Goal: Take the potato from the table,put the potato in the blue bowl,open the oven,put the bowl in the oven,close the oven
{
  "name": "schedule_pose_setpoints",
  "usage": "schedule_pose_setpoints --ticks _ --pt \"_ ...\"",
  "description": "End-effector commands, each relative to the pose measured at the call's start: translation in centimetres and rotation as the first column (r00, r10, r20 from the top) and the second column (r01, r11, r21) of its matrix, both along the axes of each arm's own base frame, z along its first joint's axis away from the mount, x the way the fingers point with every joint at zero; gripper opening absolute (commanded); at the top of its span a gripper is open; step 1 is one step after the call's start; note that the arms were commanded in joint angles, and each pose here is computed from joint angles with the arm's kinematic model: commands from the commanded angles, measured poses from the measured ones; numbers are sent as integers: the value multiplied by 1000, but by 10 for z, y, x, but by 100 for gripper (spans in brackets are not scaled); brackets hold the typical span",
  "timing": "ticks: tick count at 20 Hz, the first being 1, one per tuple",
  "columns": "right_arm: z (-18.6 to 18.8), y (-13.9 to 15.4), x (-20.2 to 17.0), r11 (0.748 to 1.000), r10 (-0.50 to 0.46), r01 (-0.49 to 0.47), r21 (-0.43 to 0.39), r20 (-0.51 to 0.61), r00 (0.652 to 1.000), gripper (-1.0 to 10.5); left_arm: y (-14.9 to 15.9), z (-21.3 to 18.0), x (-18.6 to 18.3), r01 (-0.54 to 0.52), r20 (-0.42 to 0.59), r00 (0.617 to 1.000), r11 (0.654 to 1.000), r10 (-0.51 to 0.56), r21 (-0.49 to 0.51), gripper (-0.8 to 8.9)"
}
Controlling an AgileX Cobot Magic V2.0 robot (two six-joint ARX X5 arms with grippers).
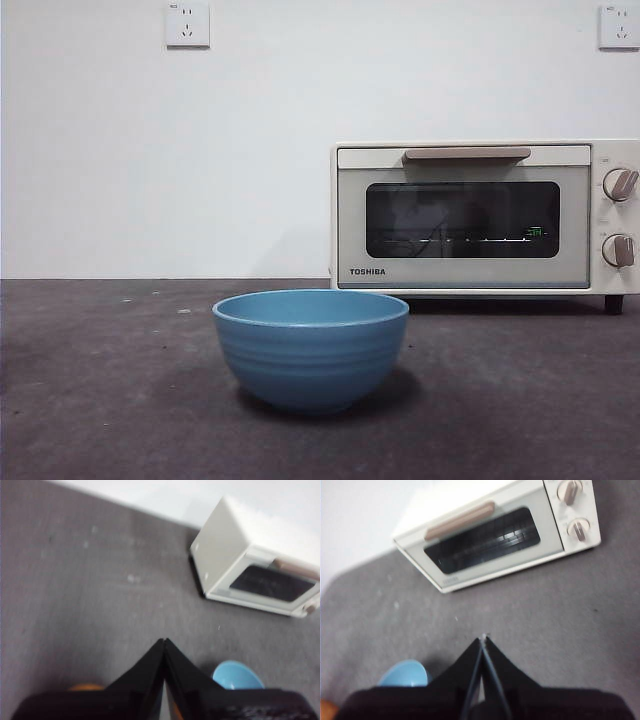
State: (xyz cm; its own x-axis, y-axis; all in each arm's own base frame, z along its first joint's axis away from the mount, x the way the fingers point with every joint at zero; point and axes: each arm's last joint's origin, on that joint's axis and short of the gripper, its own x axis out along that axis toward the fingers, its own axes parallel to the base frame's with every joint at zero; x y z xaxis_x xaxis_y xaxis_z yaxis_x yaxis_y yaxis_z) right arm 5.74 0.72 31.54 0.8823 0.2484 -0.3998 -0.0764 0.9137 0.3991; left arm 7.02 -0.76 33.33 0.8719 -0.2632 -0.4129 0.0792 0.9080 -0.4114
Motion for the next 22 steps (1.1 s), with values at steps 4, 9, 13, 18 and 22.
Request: schedule_pose_setpoints --ticks 4,9,13,18,22 --pt "30 0 12 994 46 -45 -97 -1 999 -2 0 18 9 67 -117 992 994 -56 92 -5" --pt "40 3 31 979 171 -173 -105 -29 985 -3 -3 22 14 178 -146 975 981 -167 72 -5" --pt "41 7 56 952 303 -306 -27 -74 950 -3 -4 21 13 226 -154 965 972 -214 67 -5" --pt "38 19 93 921 385 -389 13 -174 906 -2 -6 18 10 278 -193 946 958 -260 74 -5" --pt "31 40 121 889 445 -457 5 -240 863 -2 -9 16 8 322 -215 930 943 -299 83 -5"
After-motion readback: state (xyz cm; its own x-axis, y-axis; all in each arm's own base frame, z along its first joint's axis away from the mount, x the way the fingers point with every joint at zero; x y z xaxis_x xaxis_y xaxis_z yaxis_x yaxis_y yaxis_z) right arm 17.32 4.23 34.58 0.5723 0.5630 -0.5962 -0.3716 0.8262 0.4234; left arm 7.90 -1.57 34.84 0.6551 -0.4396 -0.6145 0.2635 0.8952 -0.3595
